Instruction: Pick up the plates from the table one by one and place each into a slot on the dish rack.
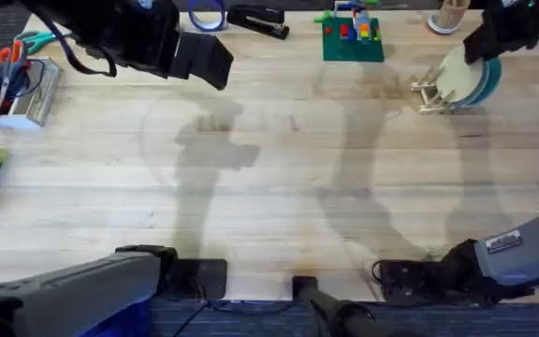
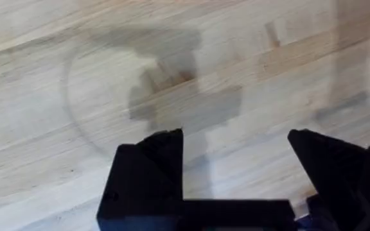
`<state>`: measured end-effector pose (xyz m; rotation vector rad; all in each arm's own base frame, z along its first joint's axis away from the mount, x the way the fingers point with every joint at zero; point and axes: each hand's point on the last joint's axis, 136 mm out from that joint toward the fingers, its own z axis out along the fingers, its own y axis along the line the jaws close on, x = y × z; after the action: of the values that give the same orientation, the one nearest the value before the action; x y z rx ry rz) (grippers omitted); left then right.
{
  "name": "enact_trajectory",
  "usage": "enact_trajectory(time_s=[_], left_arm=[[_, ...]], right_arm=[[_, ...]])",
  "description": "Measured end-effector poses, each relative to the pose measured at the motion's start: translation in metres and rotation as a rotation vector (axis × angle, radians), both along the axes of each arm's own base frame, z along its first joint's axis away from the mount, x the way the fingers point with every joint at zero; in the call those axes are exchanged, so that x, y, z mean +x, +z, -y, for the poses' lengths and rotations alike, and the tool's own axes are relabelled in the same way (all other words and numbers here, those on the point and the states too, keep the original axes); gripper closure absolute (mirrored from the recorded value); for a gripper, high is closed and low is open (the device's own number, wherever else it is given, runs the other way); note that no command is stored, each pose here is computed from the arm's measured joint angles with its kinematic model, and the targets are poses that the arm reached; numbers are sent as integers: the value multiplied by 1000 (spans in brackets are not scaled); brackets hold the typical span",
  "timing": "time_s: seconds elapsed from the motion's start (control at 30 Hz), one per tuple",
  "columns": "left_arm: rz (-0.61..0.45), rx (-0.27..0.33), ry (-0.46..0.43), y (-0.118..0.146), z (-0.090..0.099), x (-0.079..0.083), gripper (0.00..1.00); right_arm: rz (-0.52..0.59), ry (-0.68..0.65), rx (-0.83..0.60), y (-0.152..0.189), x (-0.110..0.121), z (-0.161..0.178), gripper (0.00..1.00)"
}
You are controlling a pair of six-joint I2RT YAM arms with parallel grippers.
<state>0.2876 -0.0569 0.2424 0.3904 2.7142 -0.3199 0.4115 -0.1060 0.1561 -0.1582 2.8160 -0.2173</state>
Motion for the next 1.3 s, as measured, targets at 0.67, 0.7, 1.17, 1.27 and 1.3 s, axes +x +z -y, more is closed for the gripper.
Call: enact_trajectory(time_s=[0.67, 0.7, 1.17, 1.27, 1.3], left_arm=[[0, 0, 0, 0, 0, 0, 8], [0, 0, 0, 0, 0, 0, 8], [0, 0, 0, 0, 0, 0, 7], [0, 0, 0, 0, 0, 0, 8], [0, 0, 0, 0, 0, 0, 7]], right_arm=[[-8, 7, -13, -2, 1, -3, 894], [-9, 6, -17, -2, 1, -2, 886], [54, -15, -98, 31, -6, 5, 811], [114, -14, -115, 56, -11, 3, 739], [134, -12, -119, 64, -13, 1, 709]])
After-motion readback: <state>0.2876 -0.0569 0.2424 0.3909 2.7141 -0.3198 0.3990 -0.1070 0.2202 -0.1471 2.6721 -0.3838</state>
